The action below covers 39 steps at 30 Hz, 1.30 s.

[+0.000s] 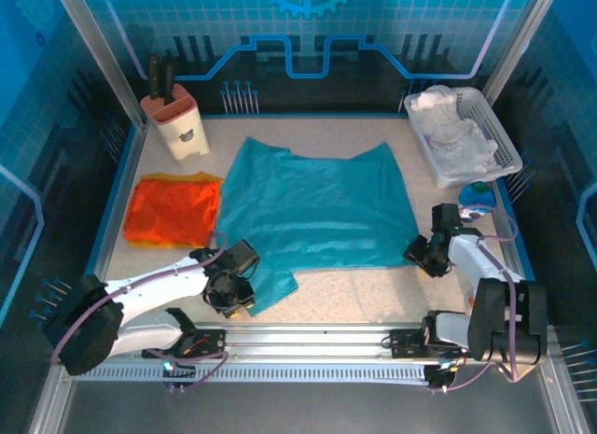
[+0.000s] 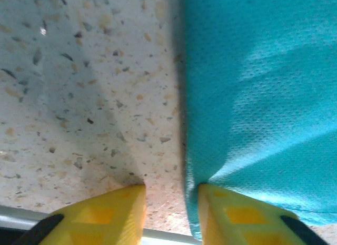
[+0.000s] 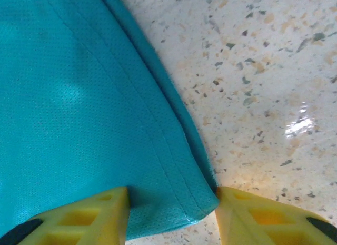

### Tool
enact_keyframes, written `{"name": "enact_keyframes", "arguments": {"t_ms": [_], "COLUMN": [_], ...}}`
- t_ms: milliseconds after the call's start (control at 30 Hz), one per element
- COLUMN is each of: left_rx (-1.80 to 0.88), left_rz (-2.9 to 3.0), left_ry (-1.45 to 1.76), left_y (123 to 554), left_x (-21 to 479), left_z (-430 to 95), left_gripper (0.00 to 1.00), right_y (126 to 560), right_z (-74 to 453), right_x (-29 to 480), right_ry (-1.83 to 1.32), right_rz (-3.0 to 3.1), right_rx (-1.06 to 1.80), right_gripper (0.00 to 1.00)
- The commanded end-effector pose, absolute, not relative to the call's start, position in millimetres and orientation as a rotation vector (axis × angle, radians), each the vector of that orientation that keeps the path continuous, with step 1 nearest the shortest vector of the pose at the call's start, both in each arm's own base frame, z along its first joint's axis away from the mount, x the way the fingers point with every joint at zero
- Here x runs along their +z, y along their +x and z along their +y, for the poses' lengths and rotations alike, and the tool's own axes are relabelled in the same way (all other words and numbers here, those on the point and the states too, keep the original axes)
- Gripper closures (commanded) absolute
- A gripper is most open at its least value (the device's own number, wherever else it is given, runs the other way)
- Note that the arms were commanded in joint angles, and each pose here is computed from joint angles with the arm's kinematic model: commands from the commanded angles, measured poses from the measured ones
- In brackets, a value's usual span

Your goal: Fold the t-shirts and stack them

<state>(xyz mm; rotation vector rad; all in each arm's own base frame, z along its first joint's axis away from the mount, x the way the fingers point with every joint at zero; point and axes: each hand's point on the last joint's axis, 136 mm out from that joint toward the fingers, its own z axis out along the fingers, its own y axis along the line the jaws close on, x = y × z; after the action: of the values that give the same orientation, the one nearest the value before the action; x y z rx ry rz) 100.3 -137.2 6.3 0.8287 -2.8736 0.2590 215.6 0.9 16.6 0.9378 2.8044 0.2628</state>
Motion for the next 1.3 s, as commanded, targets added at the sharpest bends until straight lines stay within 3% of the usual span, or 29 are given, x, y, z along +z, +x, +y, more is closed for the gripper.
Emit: {"name": "enact_keyframes", "arguments": {"t_ms": [0,100,167,233,333,367,767,833,933,967,1133,1267], "left_rx": [0.541,0.524,0.520,0.515,0.512,0.511,0.486,0.491,0.475,0.467,0.498,0.510], "left_rz": [-2.884,-2.890,-2.899,-2.915,-2.949,-2.963,-3.007,-2.979,-2.952,-2.951,-2.952,-2.947], "left_ry": [0.754,0.749,0.737,0.731,0.706,0.691,0.600,0.589,0.612,0.618,0.638,0.647], "left_y": [121.3,122.1,123.7,126.9,133.6,136.1,147.3,140.7,130.2,126.9,118.7,116.4], "left_x": [-3.1,-6.2,-6.1,-4.1,1.7,4.3,19.7,17.7,13.9,13.9,21.7,16.8], "left_z": [-180.0,-179.1,-179.8,-179.7,-180.4,-180.9,-177.5,-177.8,-174.1,-173.0,-180.0,-187.5], "left_gripper": [0.72,0.79,0.84,0.89,0.98,1.00,1.00,0.91,0.54,0.47,0.36,0.34], "right_y": [215.4,217.1,219.2,221.1,226.1,229.1,243.2,242.2,239.3,238.6,236.7,237.1], "right_z": [3.3,3.6,4.8,5.1,6.4,8.2,11.1,10.1,9.1,8.8,10.5,12.0], "right_x": [12.9,11.2,11.5,12.7,16.4,18.7,46.3,47.7,45.6,44.3,39.6,37.2], "right_ry": [0.934,0.936,0.925,0.920,0.892,0.869,0.797,0.793,0.791,0.794,0.798,0.799], "right_rz": [2.820,2.827,2.826,2.818,2.806,2.802,2.704,2.711,2.718,2.719,2.723,2.730], "right_rx": [0.256,0.256,0.268,0.273,0.287,0.305,0.356,0.346,0.333,0.331,0.343,0.355], "right_gripper": [0.54,0.59,0.73,0.78,0.97,1.00,1.00,1.00,1.00,1.00,1.00,1.00]}}
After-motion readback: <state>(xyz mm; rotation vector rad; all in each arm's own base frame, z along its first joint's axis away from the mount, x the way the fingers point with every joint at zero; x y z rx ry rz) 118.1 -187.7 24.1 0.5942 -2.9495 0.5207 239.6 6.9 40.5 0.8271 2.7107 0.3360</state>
